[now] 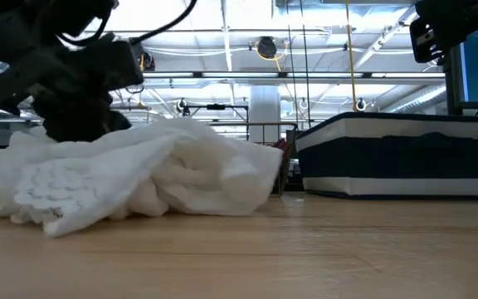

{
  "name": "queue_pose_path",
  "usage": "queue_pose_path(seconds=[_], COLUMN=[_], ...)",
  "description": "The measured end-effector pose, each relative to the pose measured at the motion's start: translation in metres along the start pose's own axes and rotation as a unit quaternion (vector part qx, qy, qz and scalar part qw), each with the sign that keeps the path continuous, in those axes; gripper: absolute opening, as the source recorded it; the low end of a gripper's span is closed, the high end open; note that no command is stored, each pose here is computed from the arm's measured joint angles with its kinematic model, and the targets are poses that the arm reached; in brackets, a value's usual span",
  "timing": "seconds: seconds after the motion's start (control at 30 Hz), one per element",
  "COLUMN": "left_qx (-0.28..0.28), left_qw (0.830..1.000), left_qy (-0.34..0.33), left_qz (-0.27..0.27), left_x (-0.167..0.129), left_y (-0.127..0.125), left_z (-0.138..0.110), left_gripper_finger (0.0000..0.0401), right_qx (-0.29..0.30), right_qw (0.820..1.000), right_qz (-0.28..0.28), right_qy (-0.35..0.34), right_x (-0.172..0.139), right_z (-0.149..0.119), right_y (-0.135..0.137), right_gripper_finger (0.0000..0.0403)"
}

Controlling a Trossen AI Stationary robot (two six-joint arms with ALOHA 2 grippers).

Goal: Pick & Place Cloths
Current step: Put the white shirt into the blue laundry organizer

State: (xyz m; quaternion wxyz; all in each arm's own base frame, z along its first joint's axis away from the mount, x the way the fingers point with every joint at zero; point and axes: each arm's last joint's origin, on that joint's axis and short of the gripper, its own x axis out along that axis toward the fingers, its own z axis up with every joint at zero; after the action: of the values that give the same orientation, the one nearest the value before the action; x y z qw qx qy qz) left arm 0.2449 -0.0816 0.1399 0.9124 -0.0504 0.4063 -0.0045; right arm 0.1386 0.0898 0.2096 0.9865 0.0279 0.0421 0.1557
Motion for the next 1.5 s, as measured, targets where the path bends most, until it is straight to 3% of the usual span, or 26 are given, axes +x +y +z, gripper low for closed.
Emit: queue_pose_path(seconds=[0.27,0.63,0.93,1.23,1.5], left_qx=[0.016,0.035,0.045,0.056,0.089], left_qw=[0.996,0.976,0.944,0.895,0.866], left_qy=[-0.086,-0.202,-0.307,-0.413,-0.461], left_qz=[-0.036,-0.076,-0.11,-0.162,-0.175], left_x=[-0.002,-0.012,-0.024,-0.041,-0.053], left_y=[-0.009,-0.023,-0.033,-0.039,-0.044], left_z=[0.016,0.035,0.052,0.068,0.087], left_gripper_finger=[0.0004,0.0004,0.0004,0.0004,0.0004], right_qx=[0.004,0.009,0.012,-0.02,-0.09], right_qw=[1.0,1.0,0.999,0.995,0.981], right_qz=[0.001,0.003,0.005,0.01,0.073], right_qy=[-0.011,-0.028,-0.052,-0.095,-0.157], right_x=[0.0,0.0,-0.001,-0.002,0.001], right_z=[0.002,0.006,0.01,0.019,0.027], right_y=[0.0,0.0,0.001,0.002,0.008], right_gripper_finger=[0.0169,0.0169,0.0169,0.0169,0.0169])
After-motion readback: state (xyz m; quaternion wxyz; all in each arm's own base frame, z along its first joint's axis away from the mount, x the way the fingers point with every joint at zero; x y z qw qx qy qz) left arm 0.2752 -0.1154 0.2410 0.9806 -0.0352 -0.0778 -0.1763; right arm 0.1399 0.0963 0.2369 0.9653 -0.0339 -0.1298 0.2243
